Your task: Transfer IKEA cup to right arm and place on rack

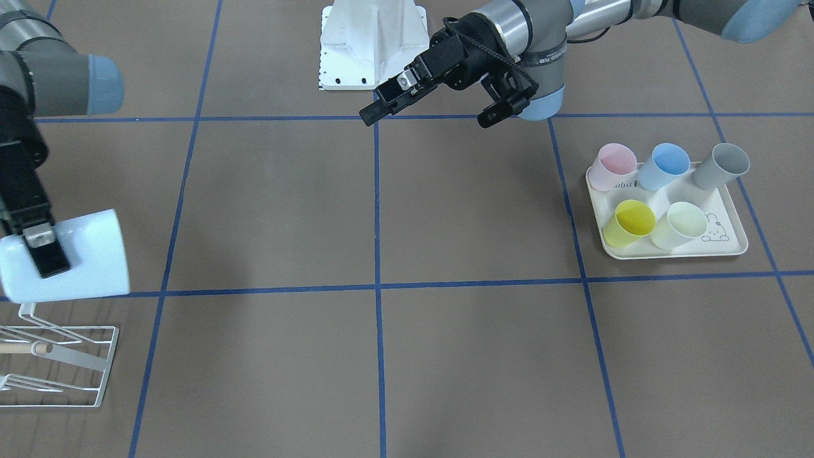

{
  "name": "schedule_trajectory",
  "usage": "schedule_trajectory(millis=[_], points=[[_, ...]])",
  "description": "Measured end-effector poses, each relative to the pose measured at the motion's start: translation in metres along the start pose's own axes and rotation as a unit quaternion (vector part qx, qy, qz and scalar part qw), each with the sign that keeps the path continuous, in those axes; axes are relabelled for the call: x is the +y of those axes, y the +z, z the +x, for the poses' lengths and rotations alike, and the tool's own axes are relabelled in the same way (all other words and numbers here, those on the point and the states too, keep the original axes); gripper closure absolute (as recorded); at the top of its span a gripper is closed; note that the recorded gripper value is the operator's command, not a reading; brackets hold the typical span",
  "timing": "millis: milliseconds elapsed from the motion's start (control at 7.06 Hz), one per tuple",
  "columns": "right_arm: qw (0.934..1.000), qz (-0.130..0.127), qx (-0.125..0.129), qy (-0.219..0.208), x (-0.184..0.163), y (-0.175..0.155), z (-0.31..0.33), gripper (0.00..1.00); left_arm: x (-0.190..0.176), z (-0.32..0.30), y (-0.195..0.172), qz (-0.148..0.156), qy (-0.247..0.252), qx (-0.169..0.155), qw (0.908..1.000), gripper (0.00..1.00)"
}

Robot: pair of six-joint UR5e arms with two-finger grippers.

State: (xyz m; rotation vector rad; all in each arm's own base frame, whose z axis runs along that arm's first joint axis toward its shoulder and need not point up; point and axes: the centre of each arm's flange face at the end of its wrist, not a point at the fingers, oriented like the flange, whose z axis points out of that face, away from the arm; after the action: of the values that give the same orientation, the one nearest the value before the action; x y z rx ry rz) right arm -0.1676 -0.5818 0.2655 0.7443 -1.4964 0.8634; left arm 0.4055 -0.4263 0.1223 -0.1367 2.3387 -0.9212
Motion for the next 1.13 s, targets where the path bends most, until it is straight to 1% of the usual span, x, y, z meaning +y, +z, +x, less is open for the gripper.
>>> schedule_trajectory(millis=[142,283,425,567,708,850,992,1133], points=[[0.9961,0.007,0.052,-0.071,-0.029,-0.009,0.028,1.0,0.001,0.001,-0.001,0.001,0.05,-0.001,0.9988,0.0],[0.9841,0.012,0.102,-0.145,-0.053,-0.021,0.058,1.0,0.0,-0.001,0.0,0.006,0.092,-0.009,0.9957,0.0],[0.9682,0.015,0.142,-0.206,-0.073,-0.037,0.086,1.0,-0.001,-0.004,0.003,0.013,0.133,-0.02,0.9908,0.0],[0.95,0.016,0.174,-0.259,-0.087,-0.058,0.113,1.0,-0.002,-0.006,0.007,0.024,0.183,-0.038,0.982,0.0],[0.9298,0.02,0.202,-0.307,-0.095,-0.079,0.138,1.0,0.0,-0.004,0.011,0.037,0.239,-0.063,0.9683,0.0],[0.9134,0.028,0.229,-0.336,-0.099,-0.096,0.16,1.0,0.003,-0.001,0.012,0.047,0.277,-0.085,0.9561,0.0],[0.8962,0.03,0.254,-0.362,-0.102,-0.111,0.184,1.0,0.003,-0.001,0.012,0.053,0.294,-0.101,0.949,0.0],[0.8798,0.024,0.272,-0.389,-0.101,-0.119,0.2,1.0,0.003,-0.001,0.012,0.056,0.3,-0.107,0.9463,0.0]])
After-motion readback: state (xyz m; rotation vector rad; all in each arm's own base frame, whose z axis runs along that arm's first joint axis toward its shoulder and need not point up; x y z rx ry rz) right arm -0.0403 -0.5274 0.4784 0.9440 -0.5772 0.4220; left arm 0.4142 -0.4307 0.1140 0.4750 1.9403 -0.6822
